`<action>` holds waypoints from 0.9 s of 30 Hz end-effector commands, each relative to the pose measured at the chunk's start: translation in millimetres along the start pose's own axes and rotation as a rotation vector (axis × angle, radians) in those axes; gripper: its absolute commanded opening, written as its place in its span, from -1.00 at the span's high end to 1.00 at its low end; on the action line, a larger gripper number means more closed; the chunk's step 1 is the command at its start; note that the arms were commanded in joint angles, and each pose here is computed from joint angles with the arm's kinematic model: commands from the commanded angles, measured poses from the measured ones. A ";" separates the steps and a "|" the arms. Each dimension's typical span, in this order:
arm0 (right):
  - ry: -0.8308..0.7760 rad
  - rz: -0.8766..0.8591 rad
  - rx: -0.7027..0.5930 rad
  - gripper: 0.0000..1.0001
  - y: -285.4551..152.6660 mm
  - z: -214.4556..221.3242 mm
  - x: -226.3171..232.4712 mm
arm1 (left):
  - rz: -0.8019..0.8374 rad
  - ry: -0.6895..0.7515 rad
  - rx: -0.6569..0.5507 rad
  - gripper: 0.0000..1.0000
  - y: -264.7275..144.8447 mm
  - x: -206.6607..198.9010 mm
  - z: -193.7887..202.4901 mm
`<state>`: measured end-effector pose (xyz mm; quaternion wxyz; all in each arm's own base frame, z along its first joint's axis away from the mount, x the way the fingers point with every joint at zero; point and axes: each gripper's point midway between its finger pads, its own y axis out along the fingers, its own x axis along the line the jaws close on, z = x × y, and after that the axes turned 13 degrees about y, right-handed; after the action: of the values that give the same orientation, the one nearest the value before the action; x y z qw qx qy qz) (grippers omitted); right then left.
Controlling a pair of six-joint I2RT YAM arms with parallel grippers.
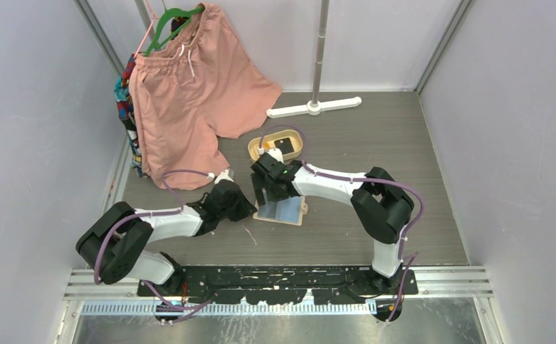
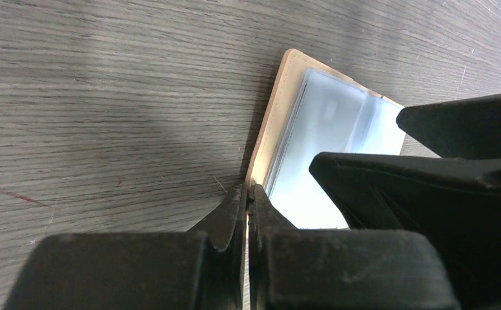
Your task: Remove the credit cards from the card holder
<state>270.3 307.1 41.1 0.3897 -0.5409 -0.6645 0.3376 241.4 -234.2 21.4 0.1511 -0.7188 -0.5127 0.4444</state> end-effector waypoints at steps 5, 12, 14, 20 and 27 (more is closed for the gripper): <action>0.069 -0.071 -0.124 -0.82 -7.2 -33.2 32.9 | -0.031 0.016 -0.002 1.00 0.0 10.5 1.7; 0.042 -0.046 -0.123 -0.82 -1.6 -29.9 45.1 | -0.043 0.020 -0.011 1.00 -3.3 14.8 1.5; 0.031 -0.026 -0.120 -0.82 0.1 -27.1 42.5 | -0.043 0.020 -0.011 1.00 -3.3 15.0 1.6; 0.014 0.034 -0.116 -0.82 0.9 -18.4 25.7 | -0.038 0.017 -0.009 1.00 -1.9 14.3 2.2; 0.006 0.077 -0.098 -0.82 2.6 -4.1 6.9 | -0.041 0.012 0.000 1.00 0.5 15.7 4.9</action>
<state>274.8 326.7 33.0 0.3595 -0.5656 -0.6647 0.3302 241.0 -231.5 21.3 0.1479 -0.7184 -0.5145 0.4442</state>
